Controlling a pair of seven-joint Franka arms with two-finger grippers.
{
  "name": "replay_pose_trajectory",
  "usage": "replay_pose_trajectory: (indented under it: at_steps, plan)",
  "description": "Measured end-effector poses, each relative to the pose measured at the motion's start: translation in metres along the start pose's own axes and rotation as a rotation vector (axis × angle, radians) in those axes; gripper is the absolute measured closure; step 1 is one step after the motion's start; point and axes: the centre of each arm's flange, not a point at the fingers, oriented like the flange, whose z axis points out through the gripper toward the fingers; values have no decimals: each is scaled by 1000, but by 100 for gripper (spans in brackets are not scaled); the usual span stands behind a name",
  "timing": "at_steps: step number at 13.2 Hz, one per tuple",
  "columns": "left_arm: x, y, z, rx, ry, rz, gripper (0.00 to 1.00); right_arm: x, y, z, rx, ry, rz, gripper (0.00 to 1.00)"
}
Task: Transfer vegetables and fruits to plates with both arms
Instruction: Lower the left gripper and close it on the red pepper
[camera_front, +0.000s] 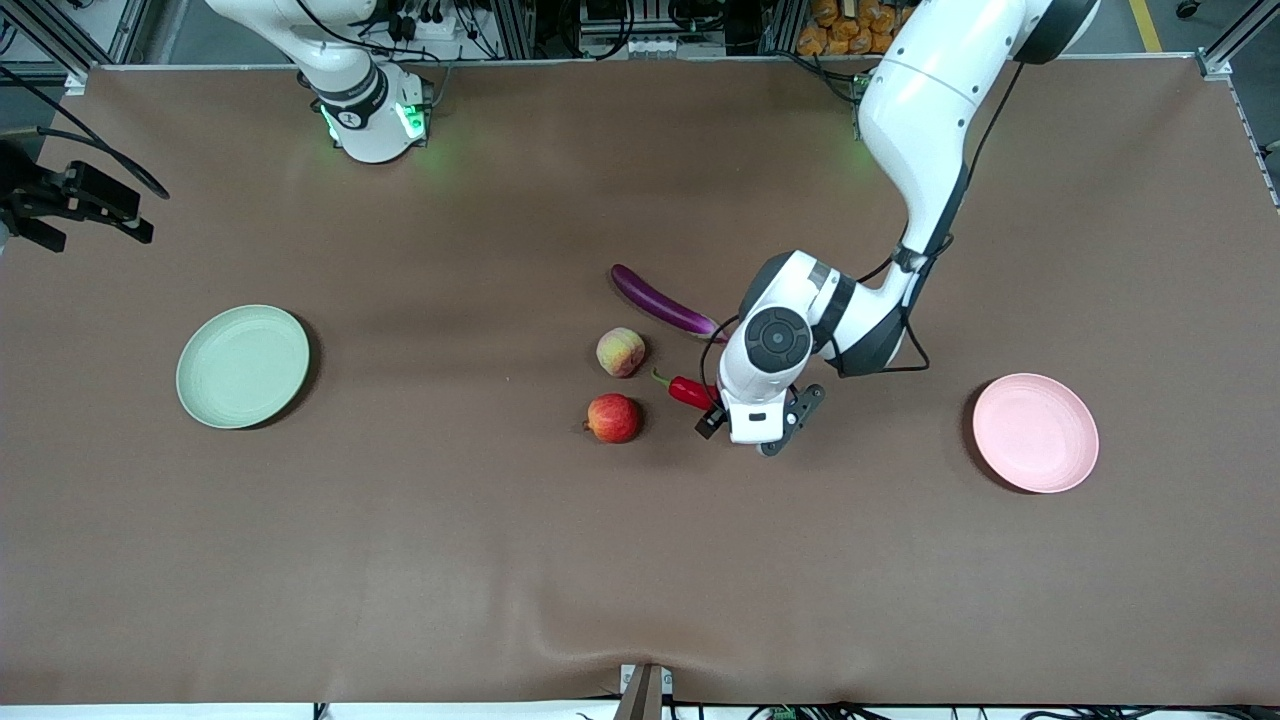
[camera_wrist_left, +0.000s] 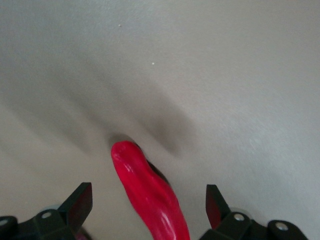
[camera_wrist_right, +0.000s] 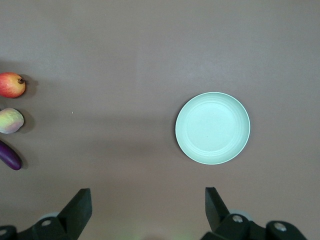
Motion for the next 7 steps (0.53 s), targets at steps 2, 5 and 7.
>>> replay_pose_trajectory:
  at_steps: [2, 5, 7]
  plan:
    - [1, -1, 12, 9, -2, -42, 0, 0, 0, 0, 0, -2, 0, 0]
    - [-1, -3, 27, 29, -4, -79, 0, -1, 0, 1, 1, -6, 0, 0]
    - [-1, -4, 38, 44, -6, -82, 0, -1, 0, 1, 1, -7, 0, 0]
